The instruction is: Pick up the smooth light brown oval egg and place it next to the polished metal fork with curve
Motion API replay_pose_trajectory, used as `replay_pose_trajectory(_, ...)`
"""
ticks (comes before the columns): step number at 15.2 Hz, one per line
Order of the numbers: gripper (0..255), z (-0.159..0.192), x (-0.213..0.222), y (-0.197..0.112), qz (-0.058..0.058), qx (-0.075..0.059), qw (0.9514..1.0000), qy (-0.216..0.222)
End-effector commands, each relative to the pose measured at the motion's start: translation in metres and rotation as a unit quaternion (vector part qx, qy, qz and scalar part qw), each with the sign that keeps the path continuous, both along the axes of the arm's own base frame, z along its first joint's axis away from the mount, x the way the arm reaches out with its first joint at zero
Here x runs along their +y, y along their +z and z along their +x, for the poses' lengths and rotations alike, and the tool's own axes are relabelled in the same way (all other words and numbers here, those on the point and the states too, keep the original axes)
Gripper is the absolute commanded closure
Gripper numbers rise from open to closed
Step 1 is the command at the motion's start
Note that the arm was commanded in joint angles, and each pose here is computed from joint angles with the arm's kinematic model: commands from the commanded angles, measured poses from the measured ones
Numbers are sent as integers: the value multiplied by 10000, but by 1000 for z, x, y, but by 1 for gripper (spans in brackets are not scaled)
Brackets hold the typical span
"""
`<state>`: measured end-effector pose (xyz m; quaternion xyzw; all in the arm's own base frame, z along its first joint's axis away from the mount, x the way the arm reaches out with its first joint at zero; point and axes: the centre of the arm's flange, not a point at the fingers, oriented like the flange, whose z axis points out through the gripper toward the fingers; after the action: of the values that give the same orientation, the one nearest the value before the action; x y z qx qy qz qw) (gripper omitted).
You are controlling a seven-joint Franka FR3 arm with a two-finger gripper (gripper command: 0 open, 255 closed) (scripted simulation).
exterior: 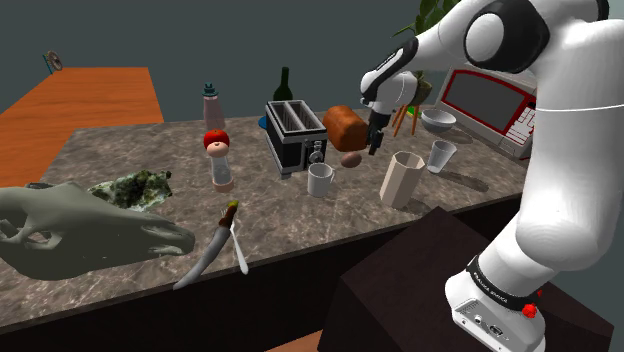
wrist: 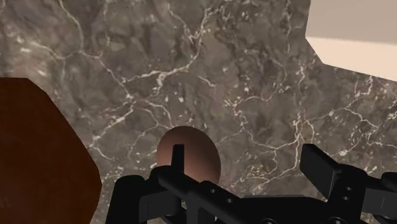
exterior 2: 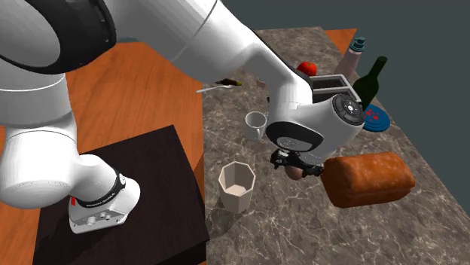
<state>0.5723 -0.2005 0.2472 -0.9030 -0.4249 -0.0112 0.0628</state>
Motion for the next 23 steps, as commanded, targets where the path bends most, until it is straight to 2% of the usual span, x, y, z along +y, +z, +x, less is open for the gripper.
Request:
replay_pose_trajectory(1,0,20,-2,-18,61,-40,9996,256)
replay_pose_trajectory(4,0,50,-1,-43,138,-91,9980,615)
replay_pose_trajectory(11,0,49,5,-79,138,-91,9980,615)
replay_pose_trajectory(20,0,49,5,-82,138,-91,9980,615)
replay_pose_trajectory(21,255,49,5,-82,138,-91,9980,615)
replay_pose_trajectory(23,255,49,5,-82,138,-91,9980,615)
